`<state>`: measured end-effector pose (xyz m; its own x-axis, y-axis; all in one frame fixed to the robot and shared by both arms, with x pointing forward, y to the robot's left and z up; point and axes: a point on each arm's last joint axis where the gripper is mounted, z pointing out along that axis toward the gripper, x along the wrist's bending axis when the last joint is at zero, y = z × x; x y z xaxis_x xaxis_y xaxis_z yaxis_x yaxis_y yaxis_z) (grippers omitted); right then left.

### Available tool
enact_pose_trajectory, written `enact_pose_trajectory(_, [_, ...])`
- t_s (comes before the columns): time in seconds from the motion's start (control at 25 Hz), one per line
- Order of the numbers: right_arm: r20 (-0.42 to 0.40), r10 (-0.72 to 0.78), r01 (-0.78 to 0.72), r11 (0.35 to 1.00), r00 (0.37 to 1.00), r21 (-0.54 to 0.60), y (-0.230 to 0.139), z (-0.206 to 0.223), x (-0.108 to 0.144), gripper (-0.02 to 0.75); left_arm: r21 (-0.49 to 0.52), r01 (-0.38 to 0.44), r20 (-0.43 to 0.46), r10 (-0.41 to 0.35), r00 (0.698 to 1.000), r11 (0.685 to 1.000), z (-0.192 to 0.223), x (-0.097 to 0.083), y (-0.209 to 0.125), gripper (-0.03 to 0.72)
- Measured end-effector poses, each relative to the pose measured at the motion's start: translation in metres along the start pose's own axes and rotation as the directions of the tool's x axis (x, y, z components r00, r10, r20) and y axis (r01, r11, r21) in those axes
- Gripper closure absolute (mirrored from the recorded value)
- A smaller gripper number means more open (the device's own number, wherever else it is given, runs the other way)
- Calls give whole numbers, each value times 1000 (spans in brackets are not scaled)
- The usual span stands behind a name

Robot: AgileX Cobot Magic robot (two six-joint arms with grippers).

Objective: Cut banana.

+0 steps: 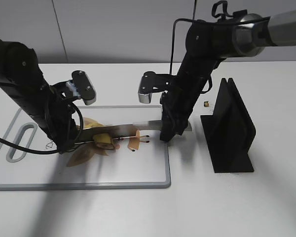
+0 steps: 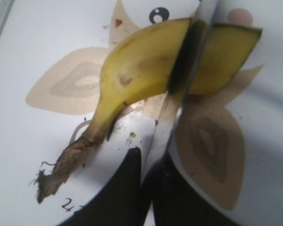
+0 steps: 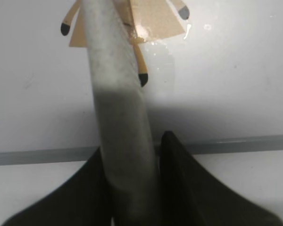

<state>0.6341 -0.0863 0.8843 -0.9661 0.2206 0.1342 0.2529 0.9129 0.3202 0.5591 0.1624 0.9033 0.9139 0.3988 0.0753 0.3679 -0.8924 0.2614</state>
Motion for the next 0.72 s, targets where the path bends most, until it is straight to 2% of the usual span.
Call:
enact_pose_trajectory(0.4, [-6,1,-1,1000,1000,-3,2,-4,0,519,14,6,38,-7,999,1000,1,2,4,653])
enact_pose_trajectory(0.72, [36,-23,24,999,999,-34,12,-30,3,519,12,40,61,-40,997,999,6,4,3,651])
